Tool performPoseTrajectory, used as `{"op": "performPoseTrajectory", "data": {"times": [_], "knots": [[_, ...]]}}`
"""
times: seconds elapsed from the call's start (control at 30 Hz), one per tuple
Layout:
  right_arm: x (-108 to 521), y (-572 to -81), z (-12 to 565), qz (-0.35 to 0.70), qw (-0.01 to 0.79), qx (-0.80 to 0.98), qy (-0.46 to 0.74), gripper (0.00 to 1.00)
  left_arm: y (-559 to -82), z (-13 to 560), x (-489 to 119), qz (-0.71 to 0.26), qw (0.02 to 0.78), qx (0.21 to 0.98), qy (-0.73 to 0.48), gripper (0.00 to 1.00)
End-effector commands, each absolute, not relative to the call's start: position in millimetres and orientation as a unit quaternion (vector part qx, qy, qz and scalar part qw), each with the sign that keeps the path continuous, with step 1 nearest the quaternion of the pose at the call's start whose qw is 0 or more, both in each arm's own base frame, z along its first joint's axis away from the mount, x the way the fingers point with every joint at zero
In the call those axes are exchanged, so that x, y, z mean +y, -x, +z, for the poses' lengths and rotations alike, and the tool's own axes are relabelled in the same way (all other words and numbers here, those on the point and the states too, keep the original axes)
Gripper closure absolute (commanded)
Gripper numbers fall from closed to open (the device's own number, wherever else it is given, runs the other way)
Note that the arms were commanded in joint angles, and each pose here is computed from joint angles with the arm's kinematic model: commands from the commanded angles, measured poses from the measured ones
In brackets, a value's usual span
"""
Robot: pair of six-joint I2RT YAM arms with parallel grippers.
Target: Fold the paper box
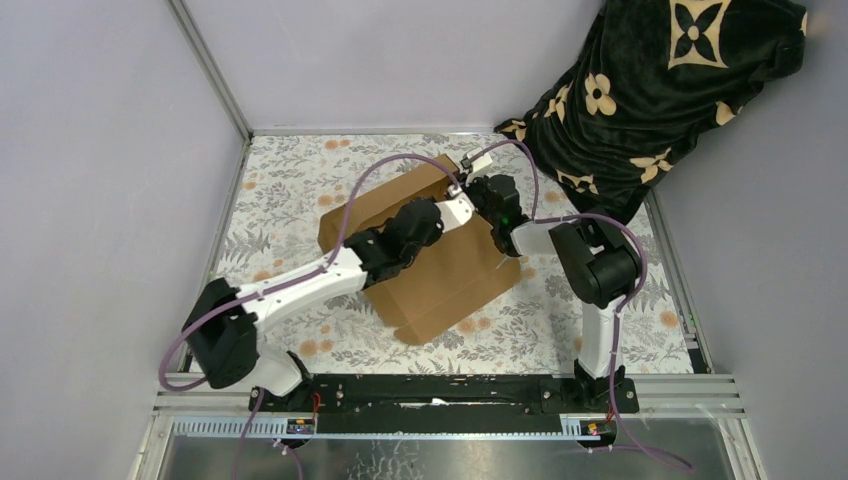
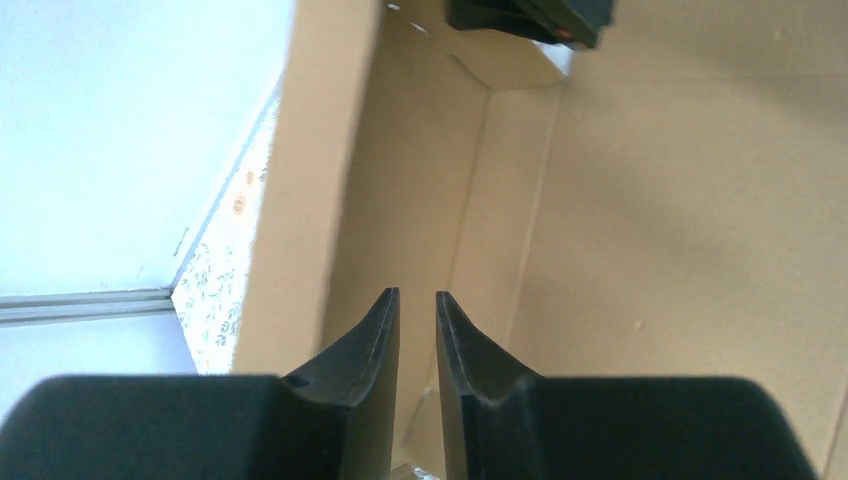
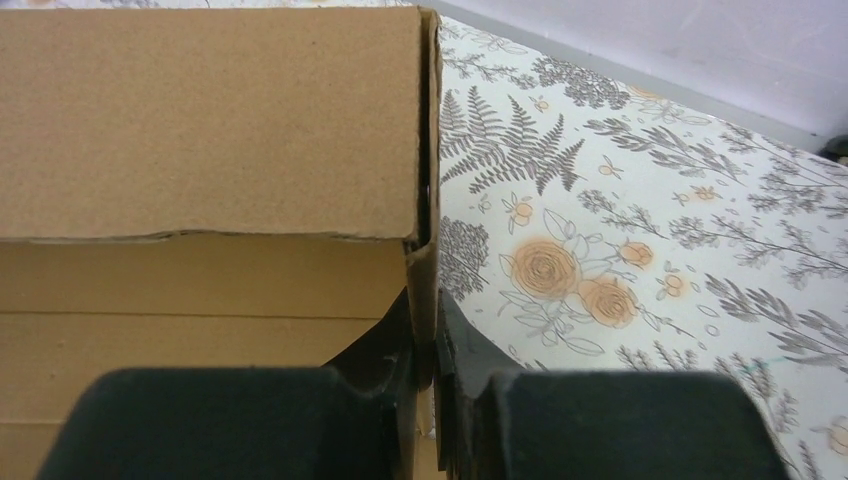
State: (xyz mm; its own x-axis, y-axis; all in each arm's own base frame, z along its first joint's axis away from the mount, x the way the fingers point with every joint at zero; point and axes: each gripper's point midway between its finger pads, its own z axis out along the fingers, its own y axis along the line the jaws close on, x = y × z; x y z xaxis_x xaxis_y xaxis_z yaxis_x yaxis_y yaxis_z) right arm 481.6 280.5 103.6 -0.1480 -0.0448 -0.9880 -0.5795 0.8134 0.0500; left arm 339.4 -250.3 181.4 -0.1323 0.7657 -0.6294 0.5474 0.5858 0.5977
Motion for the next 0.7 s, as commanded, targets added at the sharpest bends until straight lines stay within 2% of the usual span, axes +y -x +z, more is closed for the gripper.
{"op": "performPoseTrajectory", "data": {"times": [0.0, 0.23, 0.4, 0.57, 0.67], "knots": [[266.9, -473.5, 124.8, 0.174, 0.629, 0.719, 0.239, 0.92, -343.9, 255.7, -245.8, 0.06, 0.57, 0.732, -0.369, 0.73], [260.8, -461.1, 137.7, 0.159, 0.621, 0.719, 0.269, 0.92, -362.7, 292.1, -235.8, 0.067, 0.602, 0.73, -0.316, 0.68], [261.6, -451.8, 135.1, 0.167, 0.611, 0.72, 0.281, 0.92, -409.3, 303.5, -203.4, 0.089, 0.601, 0.757, -0.241, 0.63], [261.6, -439.6, 128.1, 0.18, 0.605, 0.72, 0.289, 0.93, -457.8, 282.0, -170.0, 0.094, 0.566, 0.798, -0.184, 0.66], [260.7, -432.0, 124.2, 0.189, 0.603, 0.72, 0.288, 0.93, -474.7, 263.3, -161.5, 0.049, 0.541, 0.824, -0.163, 0.66]]}}
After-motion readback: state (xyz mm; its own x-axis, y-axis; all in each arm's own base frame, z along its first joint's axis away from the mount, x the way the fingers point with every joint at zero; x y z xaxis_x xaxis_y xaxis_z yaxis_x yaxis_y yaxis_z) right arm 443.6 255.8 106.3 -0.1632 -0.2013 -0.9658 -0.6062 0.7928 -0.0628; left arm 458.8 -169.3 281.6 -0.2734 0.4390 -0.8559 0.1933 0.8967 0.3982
